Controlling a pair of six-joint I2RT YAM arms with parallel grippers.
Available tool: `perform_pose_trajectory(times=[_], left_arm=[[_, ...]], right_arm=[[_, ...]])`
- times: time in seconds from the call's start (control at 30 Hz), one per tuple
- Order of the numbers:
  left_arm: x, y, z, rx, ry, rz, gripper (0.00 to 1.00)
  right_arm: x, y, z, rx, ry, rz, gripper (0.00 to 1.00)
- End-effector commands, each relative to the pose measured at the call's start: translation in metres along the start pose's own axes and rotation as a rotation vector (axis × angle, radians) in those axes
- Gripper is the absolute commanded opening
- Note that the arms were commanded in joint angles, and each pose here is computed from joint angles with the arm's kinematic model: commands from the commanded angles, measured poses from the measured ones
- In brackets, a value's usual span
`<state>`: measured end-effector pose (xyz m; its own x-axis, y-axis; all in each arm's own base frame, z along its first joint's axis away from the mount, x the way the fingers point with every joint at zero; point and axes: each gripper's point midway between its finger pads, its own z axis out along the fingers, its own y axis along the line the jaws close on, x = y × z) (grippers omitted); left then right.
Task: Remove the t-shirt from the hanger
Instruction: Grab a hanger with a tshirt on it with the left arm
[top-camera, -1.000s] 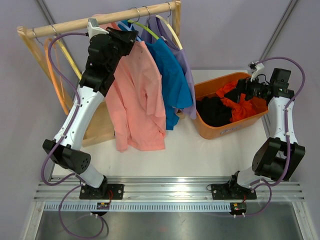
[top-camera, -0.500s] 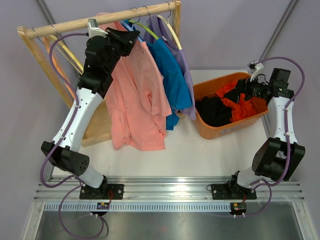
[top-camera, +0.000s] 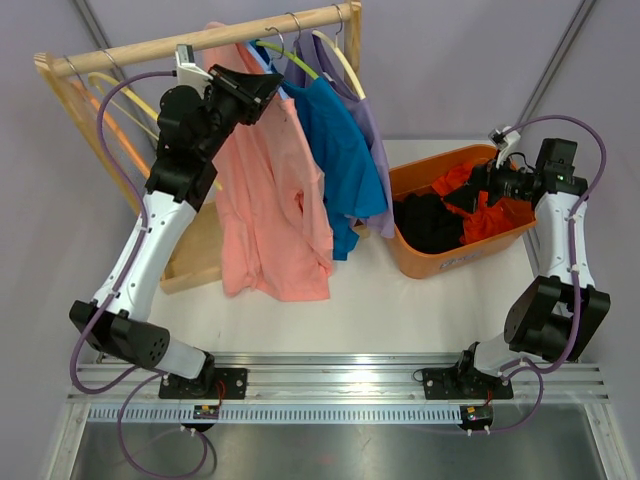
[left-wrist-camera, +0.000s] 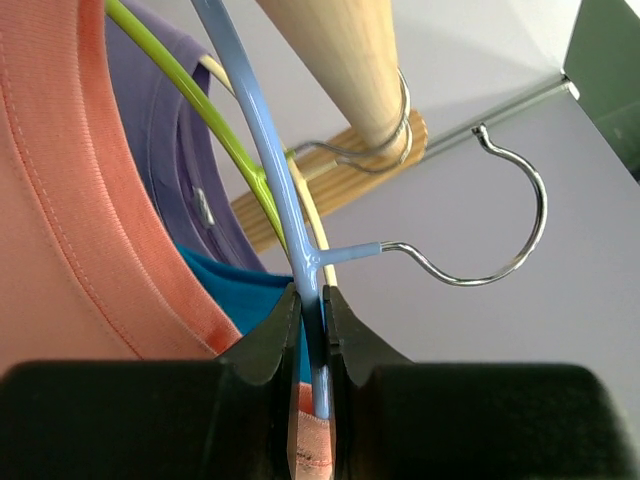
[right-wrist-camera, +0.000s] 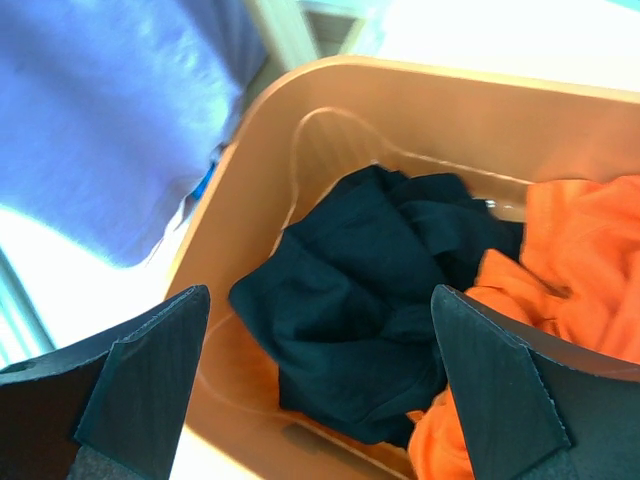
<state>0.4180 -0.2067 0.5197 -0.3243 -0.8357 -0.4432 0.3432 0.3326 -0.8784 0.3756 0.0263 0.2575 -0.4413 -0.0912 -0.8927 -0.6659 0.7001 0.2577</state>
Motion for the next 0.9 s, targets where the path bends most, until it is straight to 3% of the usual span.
perform_pose_trajectory(times=[0.0,0.2,0.23,0.37,0.43,0.73,0.87], left_arm=[[-0.014,-0.073,-0.041,0.245,-0.016,0.072,0.0],[0.015,-0.074,-0.082,0.286,0.114,0.119,0.0],[0.024,-0.06,-0.084,0.265,0.142,0.119,0.0],[0.049,-0.048,-0.117,0.27,0.24,0.136,0.0],[0.057,-0.044,-0.134,0.269,0.274,0.162,0.0],[0.121,0.001,-0.194,0.278,0.575,0.204,0.0],[0.141,0.008,-0.226,0.353,0.663,0.202,0.0]], right_arm=[[-0.024,0.042,-0.015,-0.133,-0.047,-0.184,1.0],[-0.013,0.093,-0.027,-0.323,-0.056,-0.327,0.99],[-0.009,0.1,-0.027,-0.35,-0.047,-0.343,0.99],[0.012,0.142,-0.015,-0.504,0.097,-0.349,0.99],[0.016,0.154,-0.013,-0.537,0.103,-0.399,0.99],[-0.013,0.224,0.016,-0.645,0.034,-0.486,0.98],[-0.036,0.256,0.025,-0.674,0.006,-0.397,0.96]])
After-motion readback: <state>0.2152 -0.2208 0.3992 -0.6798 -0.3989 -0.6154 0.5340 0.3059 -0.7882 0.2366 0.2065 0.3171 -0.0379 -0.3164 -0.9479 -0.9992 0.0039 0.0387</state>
